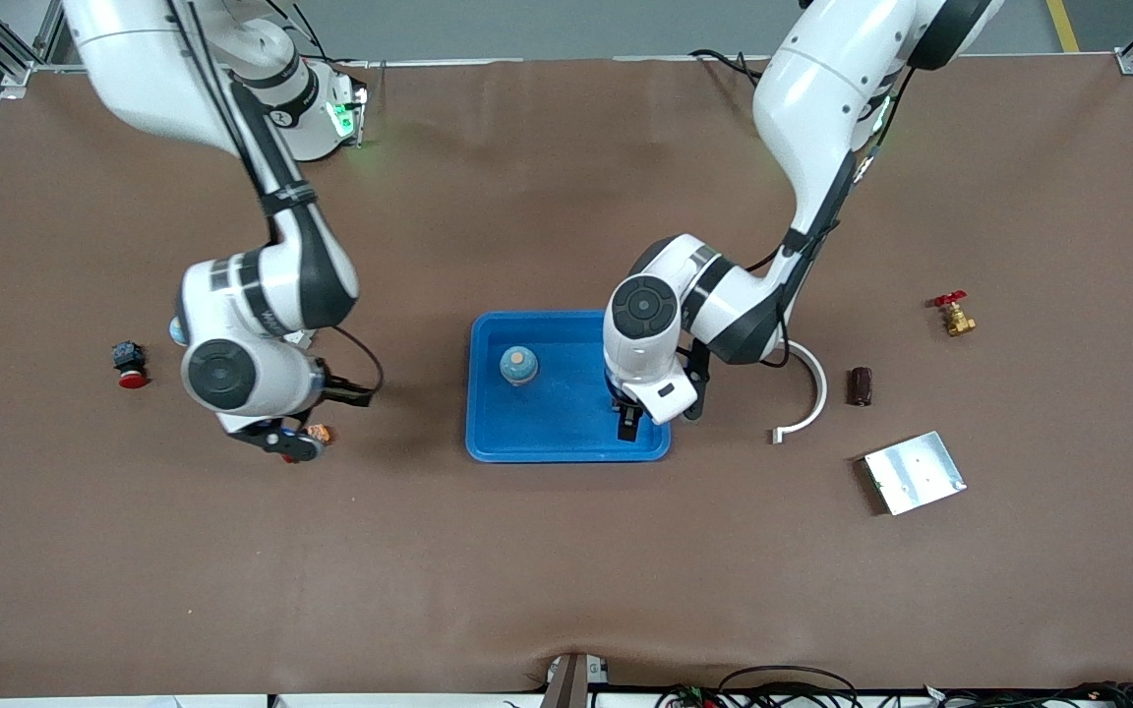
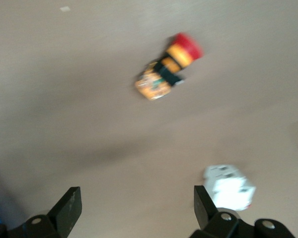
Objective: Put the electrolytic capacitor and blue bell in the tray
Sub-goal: 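Open both grippers to drop the capacitor and bell into the tray, then reach the left gripper to another capacitor while the right gripper nears another bell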
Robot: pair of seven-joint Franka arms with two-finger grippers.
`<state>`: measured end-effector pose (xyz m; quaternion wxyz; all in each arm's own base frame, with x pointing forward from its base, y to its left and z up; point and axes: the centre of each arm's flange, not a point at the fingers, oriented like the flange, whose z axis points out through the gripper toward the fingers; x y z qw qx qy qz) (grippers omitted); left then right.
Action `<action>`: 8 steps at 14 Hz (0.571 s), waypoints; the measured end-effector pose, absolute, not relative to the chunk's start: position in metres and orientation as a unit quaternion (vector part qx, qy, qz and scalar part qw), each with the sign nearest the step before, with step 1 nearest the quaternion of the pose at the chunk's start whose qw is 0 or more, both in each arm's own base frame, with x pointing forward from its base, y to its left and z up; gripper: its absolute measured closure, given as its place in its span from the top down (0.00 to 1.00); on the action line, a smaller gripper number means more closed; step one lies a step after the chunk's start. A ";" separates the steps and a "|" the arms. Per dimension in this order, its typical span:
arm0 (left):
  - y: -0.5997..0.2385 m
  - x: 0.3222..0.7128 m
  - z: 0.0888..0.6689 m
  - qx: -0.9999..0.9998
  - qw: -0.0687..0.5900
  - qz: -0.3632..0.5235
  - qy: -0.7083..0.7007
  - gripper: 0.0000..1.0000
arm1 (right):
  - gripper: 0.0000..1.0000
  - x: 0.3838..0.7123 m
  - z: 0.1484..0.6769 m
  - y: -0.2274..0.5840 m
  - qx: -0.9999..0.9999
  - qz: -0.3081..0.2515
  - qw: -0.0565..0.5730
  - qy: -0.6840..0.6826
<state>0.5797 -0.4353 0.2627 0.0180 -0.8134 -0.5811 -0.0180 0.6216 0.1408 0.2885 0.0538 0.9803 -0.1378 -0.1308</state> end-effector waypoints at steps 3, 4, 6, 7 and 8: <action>-0.430 0.577 0.290 -0.878 0.033 -0.014 -0.478 1.00 | 1.00 0.624 0.292 0.083 0.983 -0.139 0.039 -0.111; -0.429 0.576 0.294 -0.895 0.035 -0.012 -0.444 1.00 | 1.00 0.625 0.292 0.068 0.984 -0.140 0.036 -0.100; -0.425 0.576 0.301 -0.925 0.036 -0.010 -0.377 1.00 | 1.00 0.623 0.294 0.040 0.986 -0.140 0.036 -0.080; -0.421 0.577 0.304 -0.939 0.037 -0.009 -0.342 1.00 | 1.00 0.623 0.295 0.026 0.987 -0.141 0.036 -0.074; -0.414 0.579 0.306 -0.953 0.038 -0.007 -0.302 1.00 | 1.00 0.622 0.295 0.013 0.987 -0.141 0.033 -0.068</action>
